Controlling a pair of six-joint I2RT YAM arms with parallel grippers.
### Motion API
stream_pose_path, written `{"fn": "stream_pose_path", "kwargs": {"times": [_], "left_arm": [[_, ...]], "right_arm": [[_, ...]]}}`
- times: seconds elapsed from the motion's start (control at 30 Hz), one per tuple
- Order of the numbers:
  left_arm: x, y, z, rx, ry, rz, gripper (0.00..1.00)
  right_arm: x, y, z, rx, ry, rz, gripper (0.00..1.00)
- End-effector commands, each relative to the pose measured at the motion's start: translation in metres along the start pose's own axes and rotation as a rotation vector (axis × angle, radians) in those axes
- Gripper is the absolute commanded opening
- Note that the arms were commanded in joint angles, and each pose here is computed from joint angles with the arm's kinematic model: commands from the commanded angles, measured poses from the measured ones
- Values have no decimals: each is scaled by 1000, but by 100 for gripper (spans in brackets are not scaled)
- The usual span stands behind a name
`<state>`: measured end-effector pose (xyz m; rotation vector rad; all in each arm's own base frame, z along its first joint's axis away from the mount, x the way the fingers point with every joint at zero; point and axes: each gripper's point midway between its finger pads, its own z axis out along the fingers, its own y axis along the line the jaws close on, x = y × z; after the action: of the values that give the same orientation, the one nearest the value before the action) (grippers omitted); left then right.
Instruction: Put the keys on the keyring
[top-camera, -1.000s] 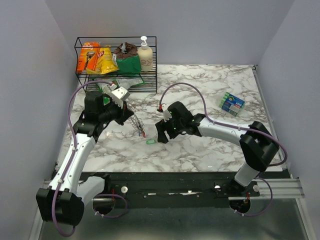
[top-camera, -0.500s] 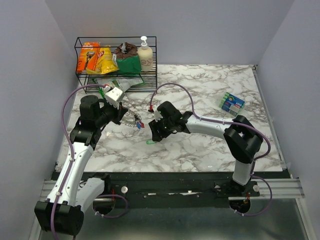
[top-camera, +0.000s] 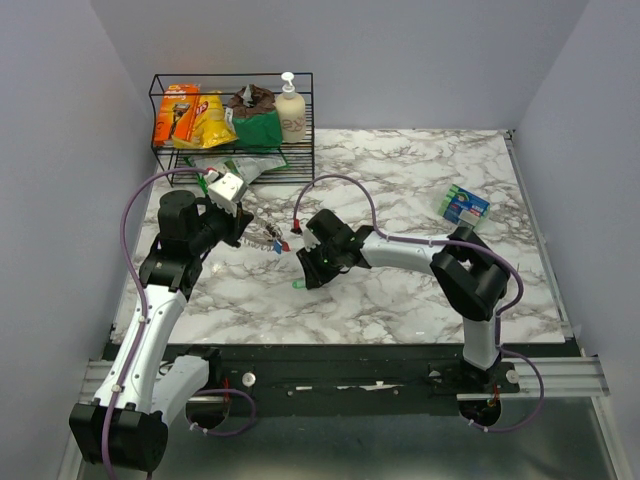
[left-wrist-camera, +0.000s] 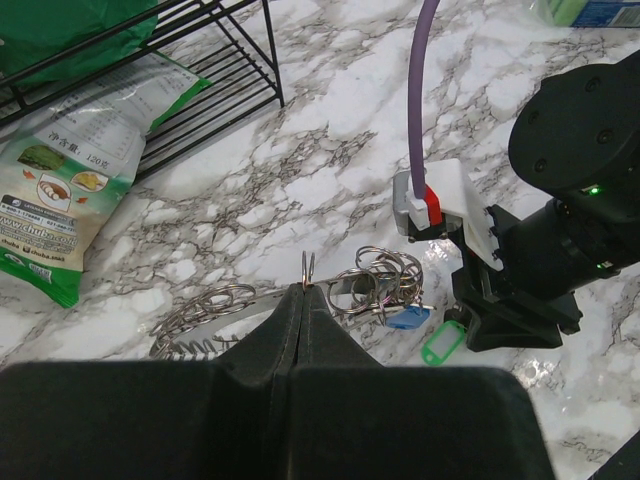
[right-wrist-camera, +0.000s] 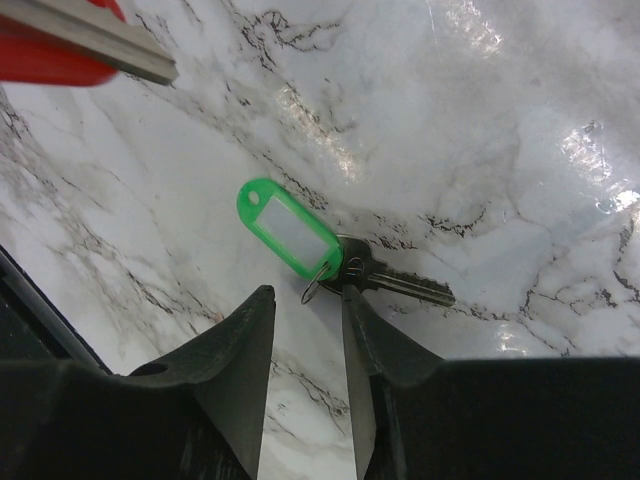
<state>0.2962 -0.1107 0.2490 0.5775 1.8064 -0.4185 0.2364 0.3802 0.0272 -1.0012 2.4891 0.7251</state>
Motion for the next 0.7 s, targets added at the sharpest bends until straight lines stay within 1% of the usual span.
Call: {"fn": "stream_pose_path", "kwargs": {"times": [0.0,0.03,0.1,0.13,0.23,0.3,0.43,0.67], "left_arm": [[-18,3,-3,-14,-69,23,0],[-18,3,-3,-17,-70,23,0],[-18,3,-3,-17,-70,23,0],[-18,3,-3,-14,-70,25,0],[-18,3,-3,-14,-71,23,0],[-19,2,-3,-11,-72,24,0],[-18,-1,-2,11,-71,22,0],[-19,-6,-1,44,-76,24,0]], "right_arm": [[5,4,7,-8,38,9,35],[5,4,8,-7,39,11,27],[5,4,8,-7,39,13,18],[4,4,7,-6,36,11,11],[2,2,2,13,24,1,4],[-3,1,-6,29,4,-13,1],[-9,0,-19,56,-33,-38,1],[-25,7,-42,48,-99,-75,1]]}}
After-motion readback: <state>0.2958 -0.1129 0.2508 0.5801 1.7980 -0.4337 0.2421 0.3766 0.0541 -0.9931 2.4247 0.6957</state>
